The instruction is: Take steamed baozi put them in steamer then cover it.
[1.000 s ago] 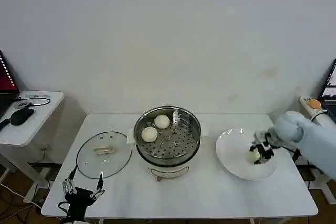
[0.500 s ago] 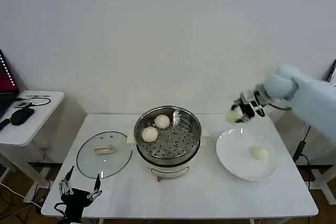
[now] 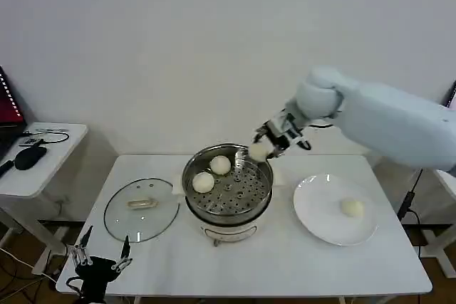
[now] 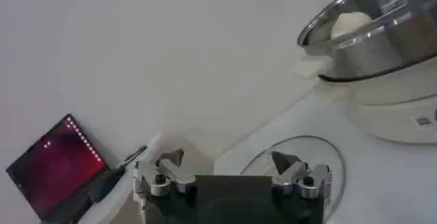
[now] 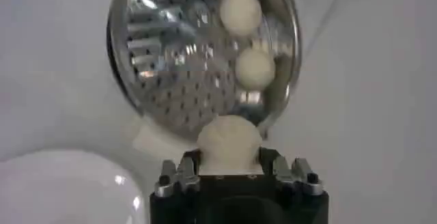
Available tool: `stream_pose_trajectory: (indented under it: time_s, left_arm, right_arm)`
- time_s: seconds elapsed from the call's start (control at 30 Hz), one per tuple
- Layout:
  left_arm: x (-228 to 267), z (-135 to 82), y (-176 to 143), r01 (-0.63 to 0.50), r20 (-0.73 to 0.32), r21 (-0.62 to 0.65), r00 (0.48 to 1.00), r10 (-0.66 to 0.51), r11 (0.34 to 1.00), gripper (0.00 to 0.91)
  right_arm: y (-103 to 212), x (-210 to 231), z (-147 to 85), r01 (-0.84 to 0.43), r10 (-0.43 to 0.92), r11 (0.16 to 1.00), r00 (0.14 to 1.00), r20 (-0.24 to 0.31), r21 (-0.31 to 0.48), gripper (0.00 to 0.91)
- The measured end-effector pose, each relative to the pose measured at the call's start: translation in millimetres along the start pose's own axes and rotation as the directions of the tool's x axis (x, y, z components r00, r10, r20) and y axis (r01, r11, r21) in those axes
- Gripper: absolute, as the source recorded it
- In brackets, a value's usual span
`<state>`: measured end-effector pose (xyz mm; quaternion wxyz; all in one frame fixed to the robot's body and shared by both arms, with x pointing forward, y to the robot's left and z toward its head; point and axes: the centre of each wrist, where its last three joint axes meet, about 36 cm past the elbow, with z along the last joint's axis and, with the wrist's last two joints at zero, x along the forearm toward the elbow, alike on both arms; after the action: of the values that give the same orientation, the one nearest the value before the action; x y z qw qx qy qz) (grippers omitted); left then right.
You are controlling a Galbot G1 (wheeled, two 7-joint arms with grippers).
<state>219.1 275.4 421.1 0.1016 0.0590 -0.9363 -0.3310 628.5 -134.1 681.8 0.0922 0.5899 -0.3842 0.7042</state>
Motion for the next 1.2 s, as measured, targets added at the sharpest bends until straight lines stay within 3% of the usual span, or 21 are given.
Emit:
stream_pose_trajectory:
  time_s: [0.33,0.6,1.1,1.2]
  left_arm:
    - [3,1,6,0.019,-0.008,0.006,1.0,-0.019,1.0,0.907]
    - [2,2,7,0.023,-0.012,0.015,1.0,-0.023,1.0,0.907]
    - [1,4,9,0.024,-0.014,0.022,1.0,-0.023,0.999,0.907]
    - [1,3,10,0.026,-0.013,0.023,1.0,-0.026,0.999,0.907]
  right_arm:
    - [-6,-54,-40,0.066,-0.078,0.976,0.996,0.049,0.206,0.584]
    - [-4,-84,-60,0.111,-0.14,0.943,0.988,0.069,0.313,0.584]
    - [3,-111,-70,0.144,-0.187,0.915,0.979,0.079,0.378,0.595]
    - [3,-111,-70,0.145,-0.189,0.911,0.979,0.078,0.386,0.907]
